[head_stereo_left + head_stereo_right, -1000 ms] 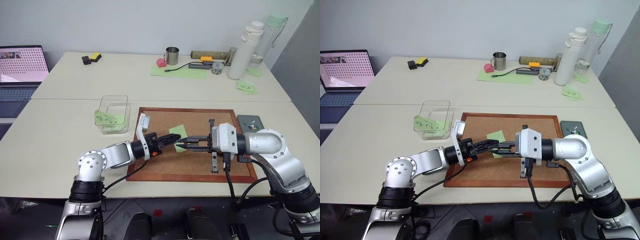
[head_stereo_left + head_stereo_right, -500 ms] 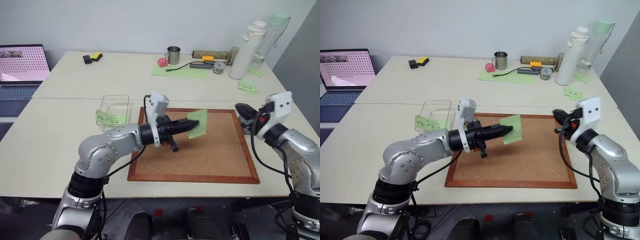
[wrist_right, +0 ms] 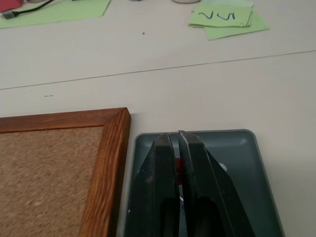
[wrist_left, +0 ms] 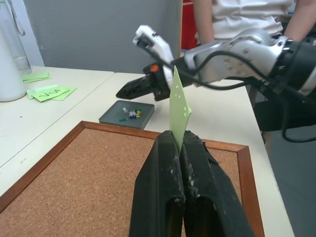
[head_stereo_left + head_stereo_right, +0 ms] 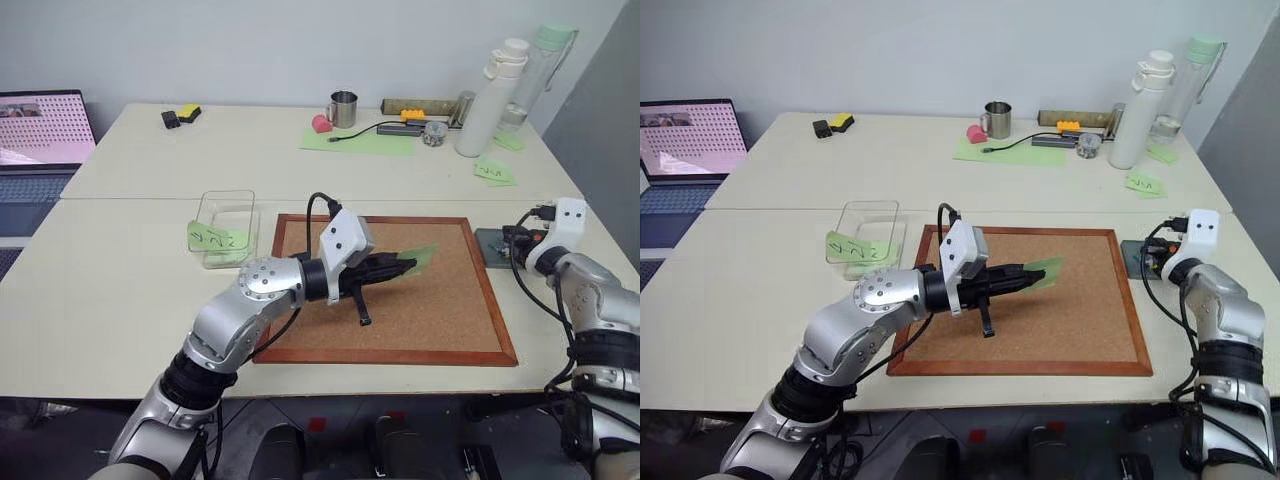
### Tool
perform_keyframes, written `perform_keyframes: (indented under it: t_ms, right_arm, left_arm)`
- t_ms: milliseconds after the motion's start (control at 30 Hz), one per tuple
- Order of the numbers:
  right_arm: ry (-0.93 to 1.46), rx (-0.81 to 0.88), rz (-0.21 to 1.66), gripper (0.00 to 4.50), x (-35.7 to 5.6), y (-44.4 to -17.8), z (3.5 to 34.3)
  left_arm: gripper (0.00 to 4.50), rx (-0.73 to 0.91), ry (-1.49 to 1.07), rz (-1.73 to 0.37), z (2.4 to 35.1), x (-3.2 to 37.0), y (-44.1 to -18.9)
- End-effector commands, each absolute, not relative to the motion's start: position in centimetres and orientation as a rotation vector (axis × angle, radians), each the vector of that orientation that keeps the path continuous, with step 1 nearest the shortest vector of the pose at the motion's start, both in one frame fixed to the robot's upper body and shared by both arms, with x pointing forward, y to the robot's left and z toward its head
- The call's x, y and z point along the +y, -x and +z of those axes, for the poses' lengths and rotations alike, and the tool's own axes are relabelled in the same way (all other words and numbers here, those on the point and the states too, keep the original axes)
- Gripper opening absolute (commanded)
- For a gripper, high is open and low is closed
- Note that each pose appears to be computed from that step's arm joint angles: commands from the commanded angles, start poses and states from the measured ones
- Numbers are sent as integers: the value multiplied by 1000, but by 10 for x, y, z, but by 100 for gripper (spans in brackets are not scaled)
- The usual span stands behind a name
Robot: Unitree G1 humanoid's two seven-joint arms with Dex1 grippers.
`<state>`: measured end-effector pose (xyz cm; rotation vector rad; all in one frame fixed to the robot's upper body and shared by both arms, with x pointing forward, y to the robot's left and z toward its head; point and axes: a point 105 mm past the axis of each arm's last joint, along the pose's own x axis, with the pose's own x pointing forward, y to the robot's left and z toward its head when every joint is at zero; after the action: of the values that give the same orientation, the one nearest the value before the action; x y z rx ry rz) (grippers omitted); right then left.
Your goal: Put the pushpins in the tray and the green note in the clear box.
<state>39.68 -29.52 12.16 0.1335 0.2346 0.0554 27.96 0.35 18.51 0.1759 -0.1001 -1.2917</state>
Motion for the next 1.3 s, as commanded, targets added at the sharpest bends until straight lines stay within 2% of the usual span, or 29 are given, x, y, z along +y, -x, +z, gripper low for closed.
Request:
perform_keyframes:
  t_ms: [33, 300, 1033, 1167, 1300]
  right_arm:
    - [-122, 205, 51, 25, -305, -405, 129]
    - [-115, 195, 67, 210, -305, -414, 130]
    - [-41, 162, 129, 210, -304, -403, 141]
    - [38, 107, 206, 210, -293, -391, 156]
    - [61, 15, 397, 210, -257, -360, 182]
  left_arm:
    - [1, -145, -188, -1283, 193, 6, -275]
    - [0, -132, -184, -1250, 193, 11, -277]
    - [0, -125, -165, -1245, 195, 13, -281]
    - [0, -118, -148, -1225, 197, 18, -283]
    - [0, -104, -122, -1164, 201, 29, -290]
